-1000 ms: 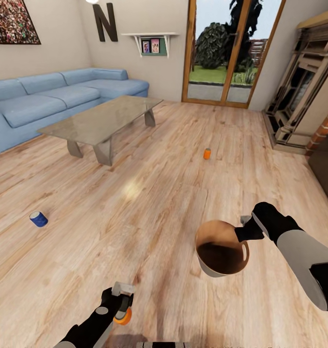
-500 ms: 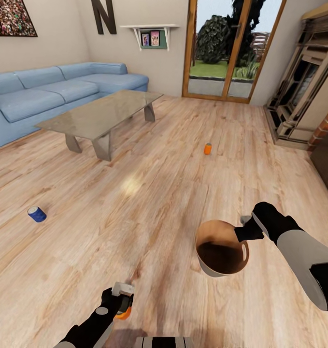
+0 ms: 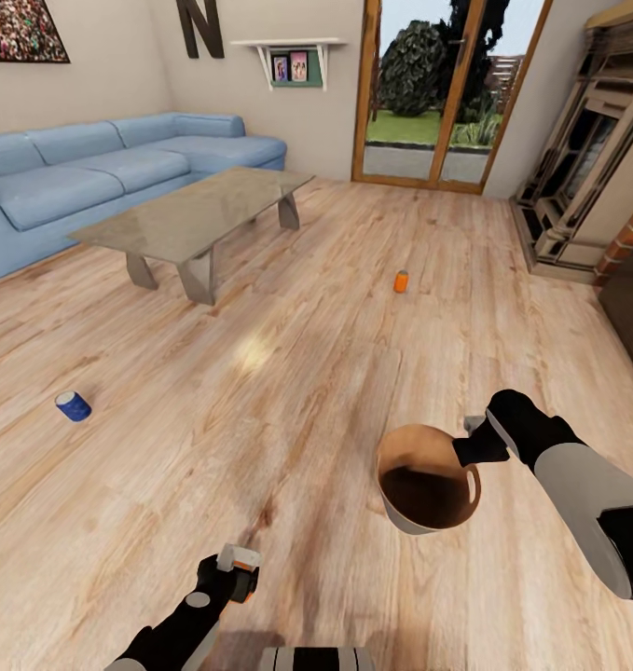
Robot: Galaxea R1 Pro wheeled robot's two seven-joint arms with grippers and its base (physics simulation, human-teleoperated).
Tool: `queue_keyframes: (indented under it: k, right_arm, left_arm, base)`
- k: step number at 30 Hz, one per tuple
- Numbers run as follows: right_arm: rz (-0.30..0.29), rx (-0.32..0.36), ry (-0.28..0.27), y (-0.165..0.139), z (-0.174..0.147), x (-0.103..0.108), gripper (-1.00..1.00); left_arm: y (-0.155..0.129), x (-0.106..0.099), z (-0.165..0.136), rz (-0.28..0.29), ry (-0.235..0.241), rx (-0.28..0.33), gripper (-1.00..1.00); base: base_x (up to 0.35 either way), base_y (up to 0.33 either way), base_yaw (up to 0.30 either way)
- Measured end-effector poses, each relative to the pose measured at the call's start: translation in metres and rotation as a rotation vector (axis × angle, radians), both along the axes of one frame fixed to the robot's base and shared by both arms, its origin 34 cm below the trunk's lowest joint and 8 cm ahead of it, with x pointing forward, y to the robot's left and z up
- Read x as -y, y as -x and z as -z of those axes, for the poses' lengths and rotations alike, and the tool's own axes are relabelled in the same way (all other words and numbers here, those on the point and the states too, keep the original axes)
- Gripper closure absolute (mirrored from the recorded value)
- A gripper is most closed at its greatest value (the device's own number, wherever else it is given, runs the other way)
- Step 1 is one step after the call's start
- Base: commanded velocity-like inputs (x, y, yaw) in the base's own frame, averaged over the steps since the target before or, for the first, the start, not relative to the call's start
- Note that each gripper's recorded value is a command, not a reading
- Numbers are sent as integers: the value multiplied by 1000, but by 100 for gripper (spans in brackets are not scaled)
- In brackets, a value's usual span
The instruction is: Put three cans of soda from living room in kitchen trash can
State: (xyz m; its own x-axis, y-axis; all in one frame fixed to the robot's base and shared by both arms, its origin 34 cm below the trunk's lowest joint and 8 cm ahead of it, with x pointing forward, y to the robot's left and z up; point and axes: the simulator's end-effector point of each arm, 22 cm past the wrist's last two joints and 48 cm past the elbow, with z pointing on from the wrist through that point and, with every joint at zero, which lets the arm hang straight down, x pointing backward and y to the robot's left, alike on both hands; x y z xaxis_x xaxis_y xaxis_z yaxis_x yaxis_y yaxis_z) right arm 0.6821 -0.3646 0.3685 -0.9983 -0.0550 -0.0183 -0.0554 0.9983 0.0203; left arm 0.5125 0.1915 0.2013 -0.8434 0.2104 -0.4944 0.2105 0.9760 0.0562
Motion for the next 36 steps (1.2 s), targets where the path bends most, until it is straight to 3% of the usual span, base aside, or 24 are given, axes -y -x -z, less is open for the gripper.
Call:
queue_keyframes:
  k: [11,36]
  right_arm:
    - [-2,-11,3,8,26,1,100]
    - [-7,-29,1,14,48,-4,100]
  left_arm:
    - [8,-1,24,-1,0,-10,-100]
    - [16,0,42,5,8,-25,-100]
  base:
    - [-2,0,0]
    - [0,0,0]
